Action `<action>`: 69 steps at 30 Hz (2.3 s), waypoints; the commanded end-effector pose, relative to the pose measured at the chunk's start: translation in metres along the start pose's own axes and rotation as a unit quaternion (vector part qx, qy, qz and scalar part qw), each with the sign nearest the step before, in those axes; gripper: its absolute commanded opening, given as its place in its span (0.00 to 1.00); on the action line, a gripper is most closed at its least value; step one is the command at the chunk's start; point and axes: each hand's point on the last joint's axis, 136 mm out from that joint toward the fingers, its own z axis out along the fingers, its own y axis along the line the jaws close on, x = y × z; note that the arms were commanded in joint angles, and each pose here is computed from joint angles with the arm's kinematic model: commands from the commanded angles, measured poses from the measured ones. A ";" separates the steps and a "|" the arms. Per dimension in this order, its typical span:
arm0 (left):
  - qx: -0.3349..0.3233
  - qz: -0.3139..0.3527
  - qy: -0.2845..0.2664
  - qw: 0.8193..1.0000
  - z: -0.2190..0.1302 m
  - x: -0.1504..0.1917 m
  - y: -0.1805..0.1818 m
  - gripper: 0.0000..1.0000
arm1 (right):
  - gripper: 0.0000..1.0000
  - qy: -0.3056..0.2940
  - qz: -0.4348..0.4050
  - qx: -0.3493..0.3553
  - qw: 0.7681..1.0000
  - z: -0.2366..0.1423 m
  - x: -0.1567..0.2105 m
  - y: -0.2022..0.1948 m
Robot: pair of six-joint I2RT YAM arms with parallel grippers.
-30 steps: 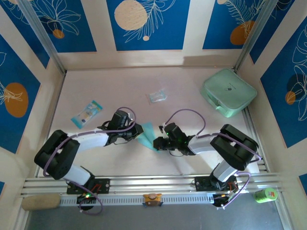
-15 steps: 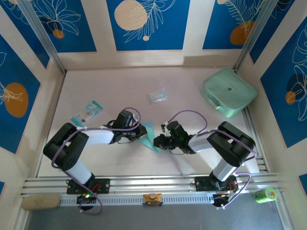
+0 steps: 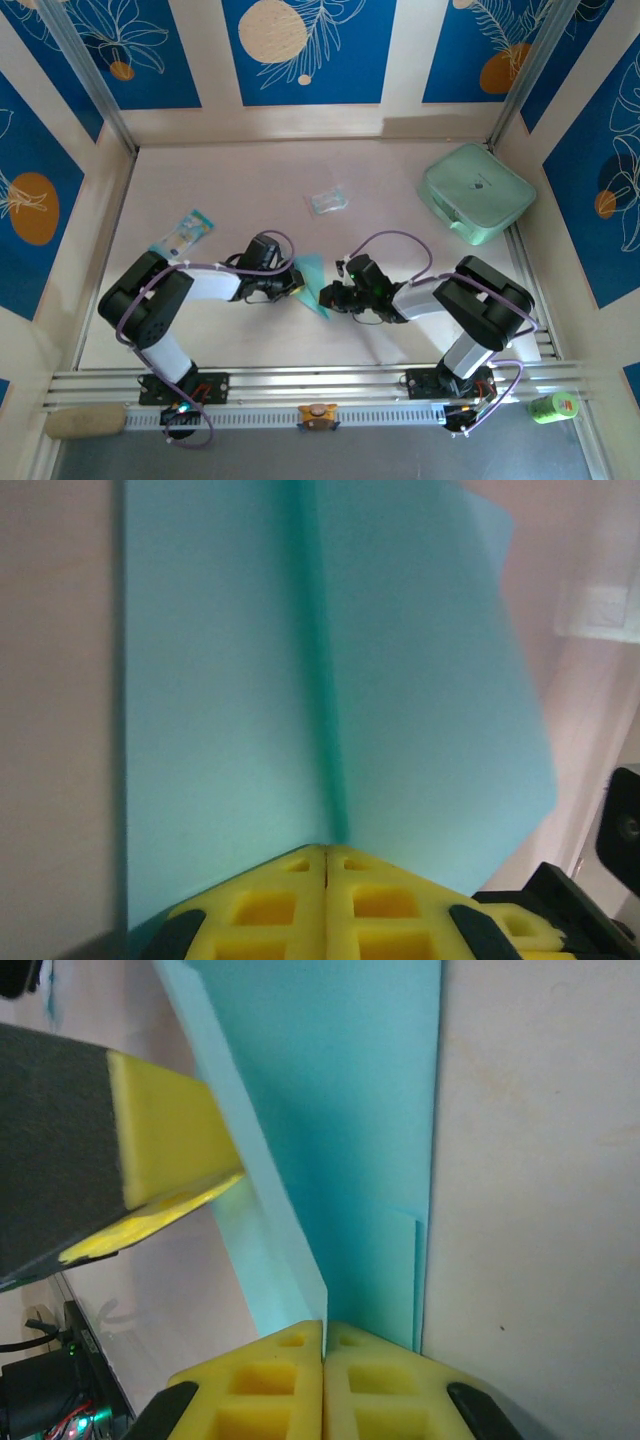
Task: Fold a paper plane with a square sheet of paper (pick it up from the middle)
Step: Fourth fold the wing at the center of the table.
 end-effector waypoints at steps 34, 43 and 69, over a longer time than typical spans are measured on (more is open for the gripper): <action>-0.049 -0.016 -0.004 0.999 -0.003 0.006 0.024 0.02 | 0.07 0.021 0.066 0.031 0.997 -0.009 0.024 -0.028; -0.027 -0.005 -0.006 1.000 -0.004 0.005 0.014 0.04 | 0.07 0.034 0.080 0.035 0.996 -0.005 0.028 -0.031; 0.098 0.071 -0.009 0.993 0.009 -0.014 -0.051 0.08 | 0.06 0.052 0.127 0.040 0.990 -0.003 0.032 -0.049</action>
